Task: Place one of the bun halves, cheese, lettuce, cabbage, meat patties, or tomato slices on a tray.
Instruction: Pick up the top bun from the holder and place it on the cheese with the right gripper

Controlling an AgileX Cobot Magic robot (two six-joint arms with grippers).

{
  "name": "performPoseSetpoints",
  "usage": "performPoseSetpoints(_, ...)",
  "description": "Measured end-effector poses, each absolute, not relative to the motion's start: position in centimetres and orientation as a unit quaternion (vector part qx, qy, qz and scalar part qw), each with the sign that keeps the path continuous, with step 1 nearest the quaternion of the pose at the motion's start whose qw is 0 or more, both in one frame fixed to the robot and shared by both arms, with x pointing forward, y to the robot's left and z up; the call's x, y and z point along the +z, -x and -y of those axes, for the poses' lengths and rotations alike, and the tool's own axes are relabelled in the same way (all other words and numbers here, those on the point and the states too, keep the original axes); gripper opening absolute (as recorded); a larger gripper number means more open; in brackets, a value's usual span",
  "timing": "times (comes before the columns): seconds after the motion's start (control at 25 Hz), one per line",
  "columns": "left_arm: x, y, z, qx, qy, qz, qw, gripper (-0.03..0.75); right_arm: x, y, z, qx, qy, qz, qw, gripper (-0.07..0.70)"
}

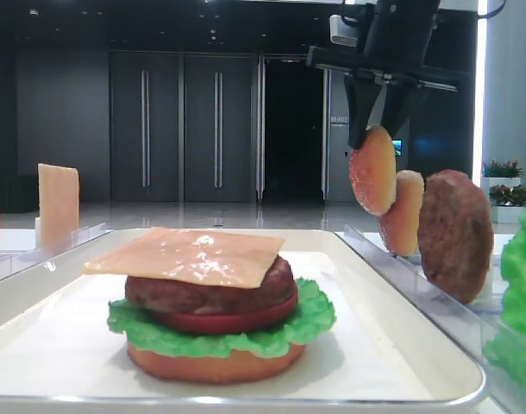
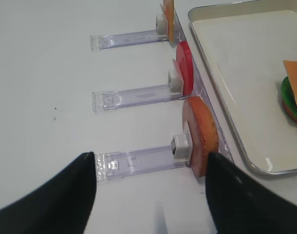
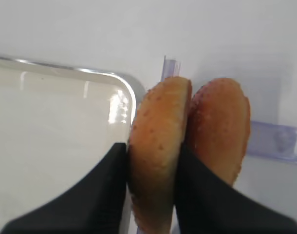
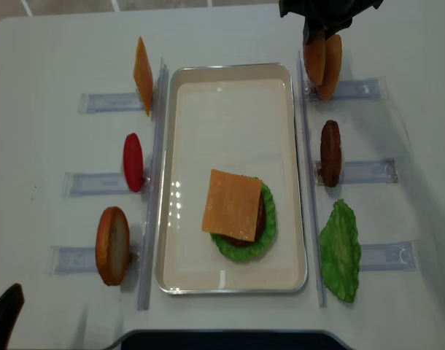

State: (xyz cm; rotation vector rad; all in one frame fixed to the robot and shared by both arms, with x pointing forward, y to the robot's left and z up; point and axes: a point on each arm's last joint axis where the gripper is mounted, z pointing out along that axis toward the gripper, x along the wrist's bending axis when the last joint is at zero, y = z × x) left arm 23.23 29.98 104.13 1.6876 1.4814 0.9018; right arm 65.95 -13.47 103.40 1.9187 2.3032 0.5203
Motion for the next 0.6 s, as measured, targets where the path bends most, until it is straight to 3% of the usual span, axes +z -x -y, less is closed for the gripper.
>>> performPoseSetpoints(0.6, 104.1, -23.2, -30.0, 0.349, -0.652, -0.573, 0.353, 0.535, 105.8, -63.7, 12.6, 0.19, -0.634, -0.749, -0.042, 0.232)
